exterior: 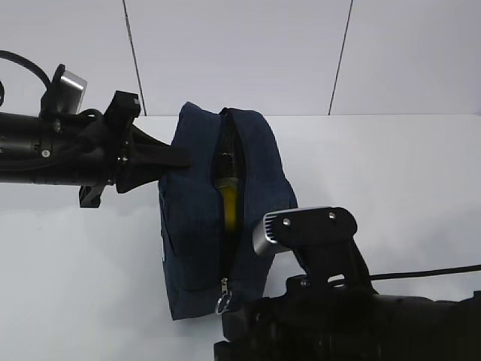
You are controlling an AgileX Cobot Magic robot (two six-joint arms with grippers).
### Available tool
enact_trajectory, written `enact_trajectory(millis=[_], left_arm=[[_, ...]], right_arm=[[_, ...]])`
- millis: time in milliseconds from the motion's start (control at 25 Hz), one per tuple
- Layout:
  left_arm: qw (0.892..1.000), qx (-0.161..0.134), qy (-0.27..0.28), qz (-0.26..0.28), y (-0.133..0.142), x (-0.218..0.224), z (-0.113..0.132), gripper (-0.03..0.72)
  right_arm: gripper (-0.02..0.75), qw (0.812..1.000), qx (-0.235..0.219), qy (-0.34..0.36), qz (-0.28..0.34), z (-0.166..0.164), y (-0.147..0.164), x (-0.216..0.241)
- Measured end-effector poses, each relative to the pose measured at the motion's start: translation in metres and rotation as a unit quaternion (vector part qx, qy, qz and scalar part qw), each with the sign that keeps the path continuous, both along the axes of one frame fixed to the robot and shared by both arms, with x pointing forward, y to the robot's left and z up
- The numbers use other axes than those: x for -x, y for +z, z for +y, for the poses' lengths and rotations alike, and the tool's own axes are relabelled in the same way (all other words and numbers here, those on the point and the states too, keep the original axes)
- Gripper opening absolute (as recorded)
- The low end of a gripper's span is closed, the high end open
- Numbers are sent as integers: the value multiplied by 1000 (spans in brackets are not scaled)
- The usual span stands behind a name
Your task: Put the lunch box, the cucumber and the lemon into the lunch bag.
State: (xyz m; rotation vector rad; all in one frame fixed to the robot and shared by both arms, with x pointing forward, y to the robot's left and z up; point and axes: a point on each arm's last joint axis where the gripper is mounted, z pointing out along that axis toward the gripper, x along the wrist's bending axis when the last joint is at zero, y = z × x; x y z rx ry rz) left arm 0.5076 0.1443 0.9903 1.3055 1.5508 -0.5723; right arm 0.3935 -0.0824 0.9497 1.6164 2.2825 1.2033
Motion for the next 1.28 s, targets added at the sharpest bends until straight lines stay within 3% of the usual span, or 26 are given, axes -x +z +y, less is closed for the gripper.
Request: enact_trajectory(millis=[280, 600, 720, 1000, 1280], left_arm=[[1000, 3, -1, 1, 0, 0, 0, -6], [1000, 3, 0, 1, 0, 0, 0, -6], [1000, 4, 2, 1, 0, 0, 0, -6], [1000, 1, 6, 1, 0, -1, 0, -6], [1000, 1, 6, 1, 0, -1, 0, -6]], right_arm=[[326, 998, 9, 57, -20, 11, 1, 16], [326, 995, -35, 33, -82, 19, 0, 43], [326, 996, -31, 27, -75, 17, -11, 50], [326, 993, -62, -26, -92, 18, -30, 45], [326, 990, -80, -15, -116, 31, -47, 41]])
